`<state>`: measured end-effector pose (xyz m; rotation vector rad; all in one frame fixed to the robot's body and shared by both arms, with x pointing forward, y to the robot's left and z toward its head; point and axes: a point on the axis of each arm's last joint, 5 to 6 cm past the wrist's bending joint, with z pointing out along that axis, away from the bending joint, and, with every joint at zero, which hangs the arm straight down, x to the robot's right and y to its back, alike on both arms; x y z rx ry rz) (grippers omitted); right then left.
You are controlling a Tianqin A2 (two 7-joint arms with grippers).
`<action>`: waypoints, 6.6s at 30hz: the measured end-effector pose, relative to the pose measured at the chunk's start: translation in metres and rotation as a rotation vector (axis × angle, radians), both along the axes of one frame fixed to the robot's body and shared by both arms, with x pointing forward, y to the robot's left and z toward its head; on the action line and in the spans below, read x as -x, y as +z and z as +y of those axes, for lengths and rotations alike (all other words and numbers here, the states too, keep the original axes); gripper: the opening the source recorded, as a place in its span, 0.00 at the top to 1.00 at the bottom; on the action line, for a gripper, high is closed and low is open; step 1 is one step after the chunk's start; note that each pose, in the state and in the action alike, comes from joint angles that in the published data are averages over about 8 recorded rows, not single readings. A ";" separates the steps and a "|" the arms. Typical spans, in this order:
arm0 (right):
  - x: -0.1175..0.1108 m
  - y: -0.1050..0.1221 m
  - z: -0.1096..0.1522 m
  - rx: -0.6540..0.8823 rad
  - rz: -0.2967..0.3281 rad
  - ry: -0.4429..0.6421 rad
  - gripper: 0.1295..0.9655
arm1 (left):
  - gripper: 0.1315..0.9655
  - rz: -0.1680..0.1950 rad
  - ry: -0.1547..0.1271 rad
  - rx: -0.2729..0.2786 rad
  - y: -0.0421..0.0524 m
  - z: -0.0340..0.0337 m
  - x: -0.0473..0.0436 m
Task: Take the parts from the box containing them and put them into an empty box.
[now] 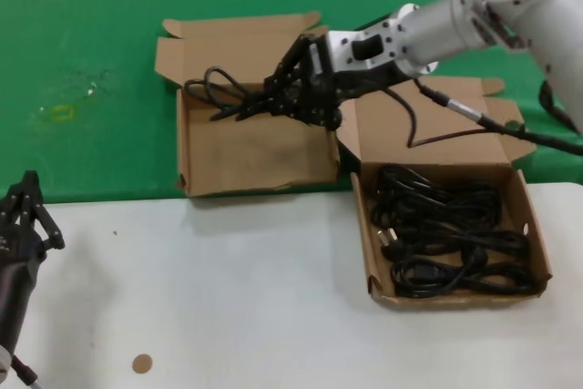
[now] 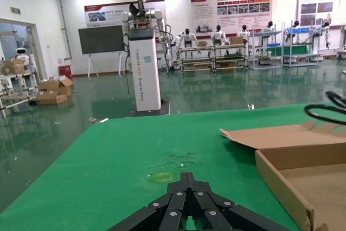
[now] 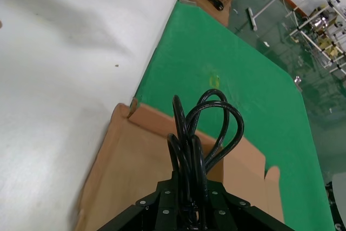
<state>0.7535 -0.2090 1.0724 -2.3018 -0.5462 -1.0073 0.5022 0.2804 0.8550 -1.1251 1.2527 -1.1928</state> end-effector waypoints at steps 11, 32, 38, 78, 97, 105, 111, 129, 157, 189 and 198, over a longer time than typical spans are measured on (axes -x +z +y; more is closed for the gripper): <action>-0.010 -0.014 0.013 0.010 0.001 -0.008 0.90 | 0.99 0.000 0.000 0.000 0.0000 0.0000 0.0000; -0.013 -0.015 0.015 0.023 -0.014 -0.019 0.76 | 0.99 0.000 0.000 0.000 0.0000 0.0000 0.0000; -0.012 -0.011 0.015 0.014 -0.026 -0.016 0.62 | 0.99 0.000 0.000 0.000 0.0000 0.0000 0.0000; 0.028 -0.114 0.017 -0.419 -0.020 -0.267 0.01 | 0.66 0.000 0.000 0.000 0.0000 0.0000 0.0000; 0.091 -0.177 -0.007 -0.757 0.003 -0.543 0.00 | 0.23 0.000 0.000 0.000 0.0000 0.0000 0.0000; 0.125 -0.195 -0.021 -0.889 0.006 -0.668 0.00 | 0.07 0.000 0.000 0.000 0.0000 0.0000 0.0000; 0.152 -0.206 -0.033 -0.983 0.005 -0.763 0.00 | 0.03 0.000 0.000 0.000 0.0000 0.0000 0.0000; 0.230 -0.218 -0.065 -1.214 -0.020 -1.002 0.00 | 0.00 0.000 0.000 0.000 0.0000 0.0000 0.0000; 0.233 -0.218 -0.066 -1.222 -0.021 -1.009 0.00 | 0.00 0.000 0.000 0.000 0.0000 0.0000 0.0000; 0.233 -0.218 -0.066 -1.222 -0.021 -1.009 0.00 | 0.00 0.000 0.000 0.000 0.0000 0.0000 0.0000; 0.233 -0.218 -0.066 -1.222 -0.021 -1.009 0.00 | 0.00 0.000 0.000 0.000 0.0000 0.0000 0.0000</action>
